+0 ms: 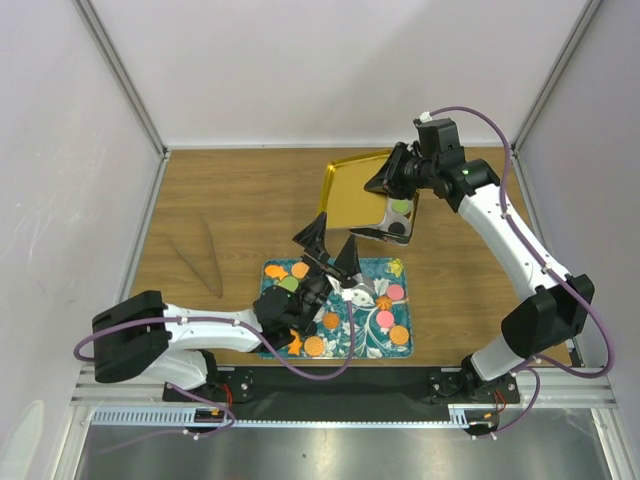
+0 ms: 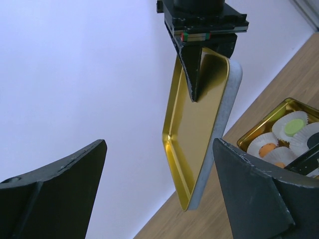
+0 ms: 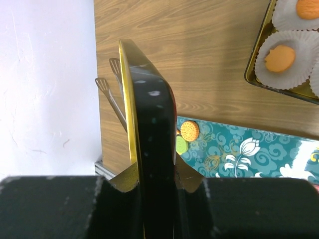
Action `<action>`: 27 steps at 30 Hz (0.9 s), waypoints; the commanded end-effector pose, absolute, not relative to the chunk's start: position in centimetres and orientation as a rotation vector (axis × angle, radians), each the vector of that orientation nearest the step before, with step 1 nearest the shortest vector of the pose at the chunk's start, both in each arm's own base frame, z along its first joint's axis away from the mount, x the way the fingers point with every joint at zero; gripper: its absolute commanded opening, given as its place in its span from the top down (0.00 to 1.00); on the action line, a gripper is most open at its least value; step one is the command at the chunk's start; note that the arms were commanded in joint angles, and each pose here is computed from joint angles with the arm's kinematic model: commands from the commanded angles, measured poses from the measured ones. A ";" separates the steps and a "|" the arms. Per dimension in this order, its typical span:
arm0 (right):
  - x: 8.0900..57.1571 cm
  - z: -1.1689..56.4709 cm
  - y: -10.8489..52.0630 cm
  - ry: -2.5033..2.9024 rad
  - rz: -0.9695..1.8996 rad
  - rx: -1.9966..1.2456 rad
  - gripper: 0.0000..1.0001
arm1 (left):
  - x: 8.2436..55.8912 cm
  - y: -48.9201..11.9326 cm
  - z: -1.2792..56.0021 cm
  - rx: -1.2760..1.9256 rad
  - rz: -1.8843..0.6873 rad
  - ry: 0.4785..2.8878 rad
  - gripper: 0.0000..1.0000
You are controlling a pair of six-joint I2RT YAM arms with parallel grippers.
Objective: Pack the cookies
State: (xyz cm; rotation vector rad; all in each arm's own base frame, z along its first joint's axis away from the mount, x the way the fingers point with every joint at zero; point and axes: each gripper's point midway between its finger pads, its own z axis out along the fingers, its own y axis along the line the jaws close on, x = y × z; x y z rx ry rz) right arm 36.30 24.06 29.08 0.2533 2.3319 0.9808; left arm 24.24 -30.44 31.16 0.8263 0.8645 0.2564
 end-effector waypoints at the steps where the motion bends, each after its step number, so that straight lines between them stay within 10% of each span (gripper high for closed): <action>1: 35.9 33.1 23.8 2.223 1.021 0.242 1.00 | 23.5 -31.4 34.0 0.782 0.210 0.800 0.07; 27: 33.6 34.5 23.5 2.176 1.063 0.231 1.00 | 26.2 -34.6 32.5 0.842 0.343 0.782 0.08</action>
